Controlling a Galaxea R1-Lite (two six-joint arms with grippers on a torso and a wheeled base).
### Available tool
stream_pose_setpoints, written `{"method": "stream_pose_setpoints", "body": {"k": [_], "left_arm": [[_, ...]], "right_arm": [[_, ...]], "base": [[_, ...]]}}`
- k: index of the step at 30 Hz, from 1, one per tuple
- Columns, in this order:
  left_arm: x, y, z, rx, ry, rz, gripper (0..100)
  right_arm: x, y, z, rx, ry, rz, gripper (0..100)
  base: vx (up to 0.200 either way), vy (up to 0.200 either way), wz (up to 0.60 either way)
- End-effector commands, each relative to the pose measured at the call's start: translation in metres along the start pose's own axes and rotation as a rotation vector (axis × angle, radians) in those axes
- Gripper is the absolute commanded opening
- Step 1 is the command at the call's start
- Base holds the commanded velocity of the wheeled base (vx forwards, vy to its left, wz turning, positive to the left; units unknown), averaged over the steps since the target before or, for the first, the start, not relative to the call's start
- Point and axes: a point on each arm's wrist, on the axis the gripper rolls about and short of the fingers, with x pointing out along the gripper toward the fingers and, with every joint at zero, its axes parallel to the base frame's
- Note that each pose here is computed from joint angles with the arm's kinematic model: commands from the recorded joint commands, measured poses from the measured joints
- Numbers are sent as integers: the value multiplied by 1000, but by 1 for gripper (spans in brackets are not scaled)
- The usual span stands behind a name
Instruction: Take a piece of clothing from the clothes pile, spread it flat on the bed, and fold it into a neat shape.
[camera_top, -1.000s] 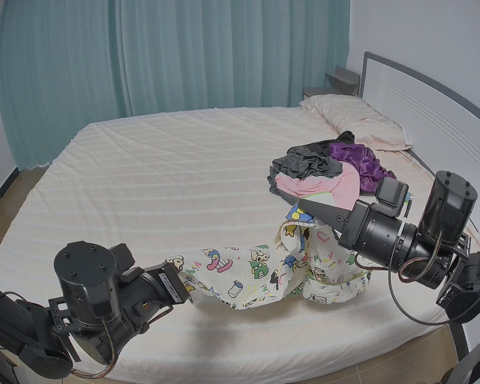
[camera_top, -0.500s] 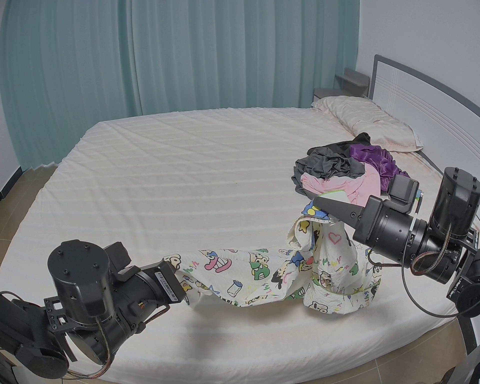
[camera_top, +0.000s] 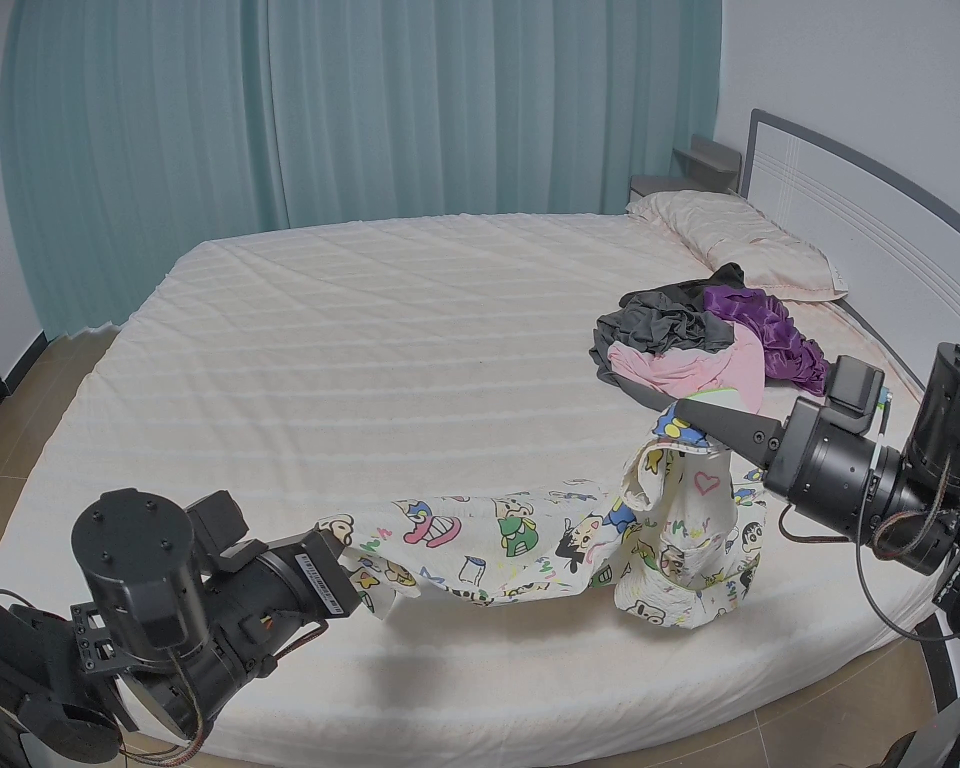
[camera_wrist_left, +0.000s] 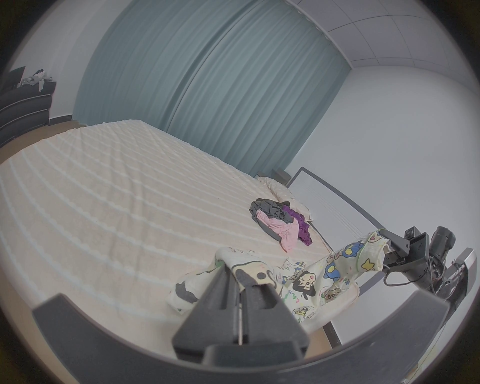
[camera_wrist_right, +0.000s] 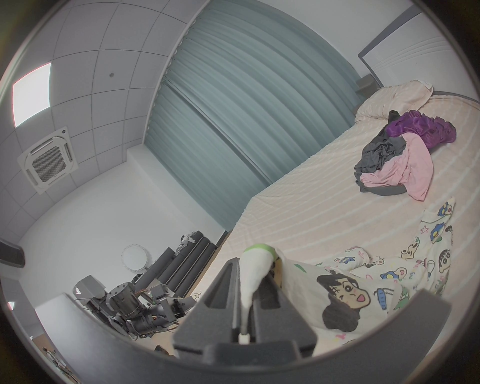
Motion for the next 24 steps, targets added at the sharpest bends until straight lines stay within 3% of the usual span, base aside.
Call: {"method": "stream_pose_setpoints", "body": {"k": [1, 6, 10, 16, 24], "left_arm": [[-15, -2, 7, -14, -21, -35, 0], [-31, -3, 18, -26, -36, -64, 0], [-48, -4, 32, -25, -78, -91, 0], [-79, -12, 69, 13, -217, -124, 0], [-97, -33, 117, -6, -290, -87, 0]], "right_arm": [[-25, 12, 9, -7, -24, 62, 0], [-50, 26, 22, -17, -63, 103, 0], [-76, 43, 36, -39, -113, 204, 0], [-111, 69, 61, -61, -150, 269, 0], [-108, 87, 107, -116, -303, 266, 0]], "base": [[-200, 0, 0], [-200, 0, 0], [-200, 0, 0], [0, 0, 0], [0, 0, 0]]}}
